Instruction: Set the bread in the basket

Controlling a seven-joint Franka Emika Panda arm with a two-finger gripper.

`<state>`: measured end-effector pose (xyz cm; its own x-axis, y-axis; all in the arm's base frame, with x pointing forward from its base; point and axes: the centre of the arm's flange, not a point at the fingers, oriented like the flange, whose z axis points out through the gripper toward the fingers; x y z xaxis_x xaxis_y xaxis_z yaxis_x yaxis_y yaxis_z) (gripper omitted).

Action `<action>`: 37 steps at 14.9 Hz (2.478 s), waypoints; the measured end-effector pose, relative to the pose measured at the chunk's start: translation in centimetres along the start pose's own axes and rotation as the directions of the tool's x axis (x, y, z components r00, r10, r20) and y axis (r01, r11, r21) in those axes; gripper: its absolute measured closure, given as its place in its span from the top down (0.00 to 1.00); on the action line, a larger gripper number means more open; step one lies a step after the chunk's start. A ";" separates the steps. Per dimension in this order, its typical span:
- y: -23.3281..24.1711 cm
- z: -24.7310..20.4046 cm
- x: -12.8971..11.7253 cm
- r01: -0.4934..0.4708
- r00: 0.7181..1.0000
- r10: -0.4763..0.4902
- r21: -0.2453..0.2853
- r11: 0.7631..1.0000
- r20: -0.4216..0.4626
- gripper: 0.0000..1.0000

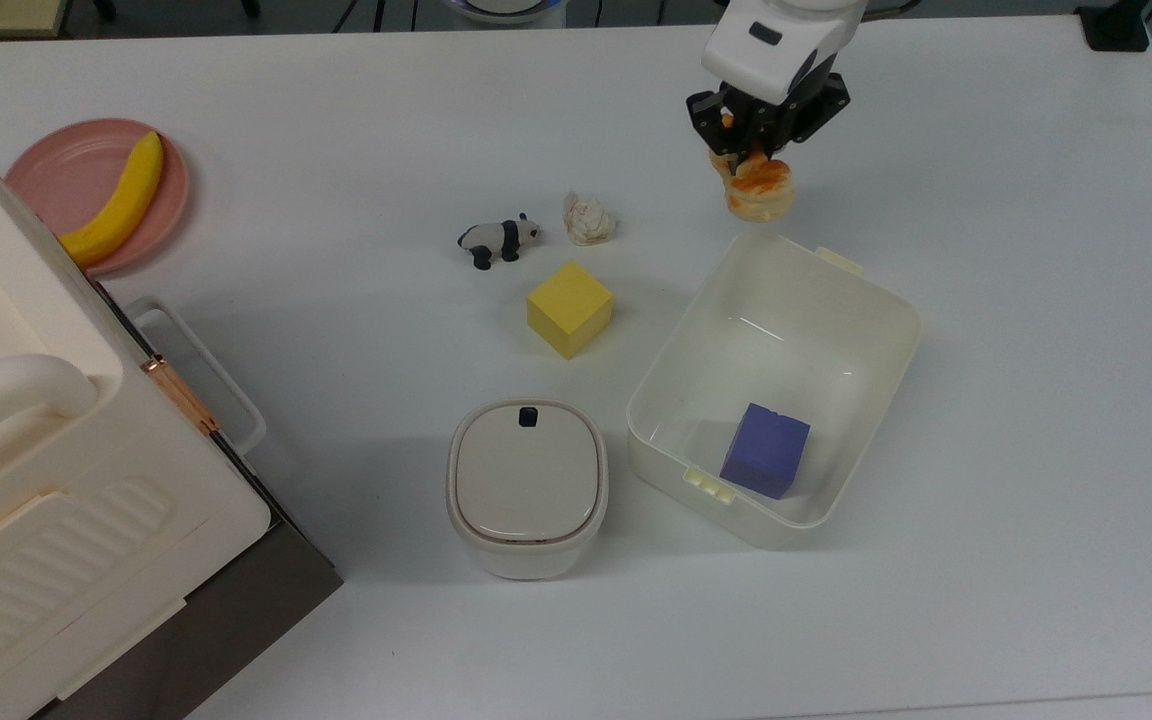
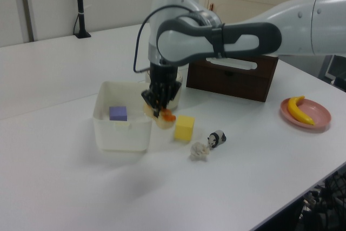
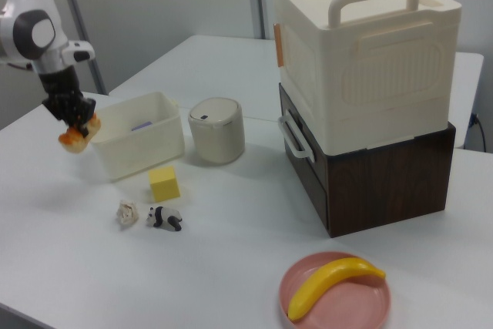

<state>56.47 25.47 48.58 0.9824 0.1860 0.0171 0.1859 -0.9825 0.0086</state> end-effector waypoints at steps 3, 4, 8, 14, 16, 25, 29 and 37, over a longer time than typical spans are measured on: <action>0.9 -0.9 2.3 -0.056 0.998 0.056 0.000 0.998 -0.036 0.25; 1.5 -0.7 3.5 -0.095 0.994 0.095 -0.001 0.995 -0.046 0.25; 4.4 1.2 8.3 -0.275 0.954 0.276 0.024 0.961 -0.116 0.29; 5.0 2.9 10.6 -0.379 0.909 0.383 0.059 0.924 -0.162 0.51; 4.8 2.9 10.6 -0.390 0.904 0.395 0.065 0.919 -0.165 0.70; 5.0 -0.4 9.8 -0.378 0.907 0.386 0.075 0.923 -0.170 1.00; 8.1 -6.2 5.4 -0.288 0.956 0.289 0.024 0.957 -0.058 1.00; 20.9 -13.5 -2.3 -0.114 0.992 0.112 0.026 0.993 0.060 1.00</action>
<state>57.80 4.58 62.19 0.9964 0.0743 -0.0419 0.0735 -0.9971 -0.0191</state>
